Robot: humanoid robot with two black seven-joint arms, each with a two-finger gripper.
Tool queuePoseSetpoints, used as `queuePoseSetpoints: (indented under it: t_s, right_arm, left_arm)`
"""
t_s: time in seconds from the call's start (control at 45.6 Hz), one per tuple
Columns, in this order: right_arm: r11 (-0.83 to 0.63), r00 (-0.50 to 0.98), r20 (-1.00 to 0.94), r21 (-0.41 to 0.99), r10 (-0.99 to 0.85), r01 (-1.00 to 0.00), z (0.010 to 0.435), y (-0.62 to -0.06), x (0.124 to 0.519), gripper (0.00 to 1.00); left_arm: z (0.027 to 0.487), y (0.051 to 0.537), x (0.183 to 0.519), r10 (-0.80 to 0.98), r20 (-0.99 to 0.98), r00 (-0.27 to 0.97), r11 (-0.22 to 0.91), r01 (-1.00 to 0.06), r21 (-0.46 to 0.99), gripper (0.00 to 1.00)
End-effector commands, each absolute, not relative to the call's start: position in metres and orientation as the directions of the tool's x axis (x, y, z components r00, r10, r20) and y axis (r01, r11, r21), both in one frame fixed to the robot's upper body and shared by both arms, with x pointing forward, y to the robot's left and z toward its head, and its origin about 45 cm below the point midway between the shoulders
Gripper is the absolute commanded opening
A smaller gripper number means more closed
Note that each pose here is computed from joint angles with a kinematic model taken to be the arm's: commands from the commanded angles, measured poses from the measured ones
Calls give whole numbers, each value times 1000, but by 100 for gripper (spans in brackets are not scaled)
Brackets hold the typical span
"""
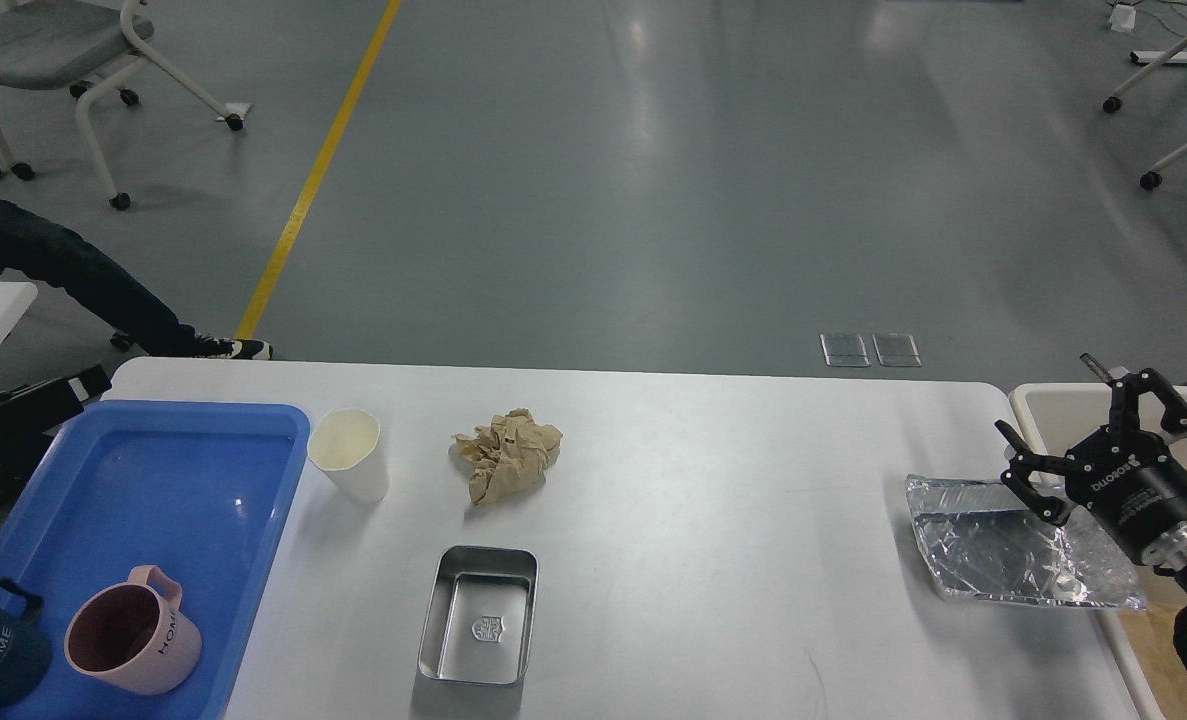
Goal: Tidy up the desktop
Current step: 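Release the mug and reach the left gripper toward the metal tin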
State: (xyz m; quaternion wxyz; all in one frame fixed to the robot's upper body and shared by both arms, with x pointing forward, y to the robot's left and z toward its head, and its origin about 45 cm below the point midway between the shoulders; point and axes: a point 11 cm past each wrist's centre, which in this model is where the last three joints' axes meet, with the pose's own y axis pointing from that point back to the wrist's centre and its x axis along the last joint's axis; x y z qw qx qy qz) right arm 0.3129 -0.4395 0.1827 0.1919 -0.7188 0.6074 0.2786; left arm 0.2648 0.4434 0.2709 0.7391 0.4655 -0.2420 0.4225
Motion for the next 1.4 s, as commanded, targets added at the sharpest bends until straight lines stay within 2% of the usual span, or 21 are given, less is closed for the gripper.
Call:
queuePoseSetpoints:
  t_s: [0.0, 0.219, 0.394, 0.482, 0.613, 0.745, 1.052, 1.38]
  right_arm:
    - [-189, 108, -635, 61, -765, -980, 183, -439, 313, 100]
    - [-190, 108, -637, 62, -763, -980, 182, -438, 313, 100]
    - [-191, 108, -636, 63, -764, -980, 182, -438, 313, 100]
    - [-191, 107, -636, 65, -764, -979, 181, -438, 313, 100]
    - [-193, 107, -632, 68, -768, -979, 182, -439, 313, 100]
    - [-193, 108, -633, 67, -767, -979, 182, -438, 313, 100]
    - [-196, 108, -636, 70, -765, -978, 180, -437, 313, 100]
    - [-196, 108, -633, 71, -766, -978, 180, -437, 313, 100]
  left_arm:
    - [275, 444, 262, 388, 754, 530, 202, -847, 491, 87]
    - [287, 450, 265, 369, 772, 517, 189, -855, 482, 87]
    - [287, 446, 271, 382, 738, 556, 219, -831, 512, 87]
    - [272, 435, 283, 419, 694, 585, 260, -810, 526, 87]
    - [260, 434, 300, 449, 680, 579, 238, -811, 534, 87]
    - [250, 417, 312, 465, 649, 602, 281, -796, 536, 87]
    - [228, 416, 323, 499, 610, 615, 284, -781, 556, 87]
    - [203, 388, 323, 447, 578, 683, 346, -728, 592, 87]
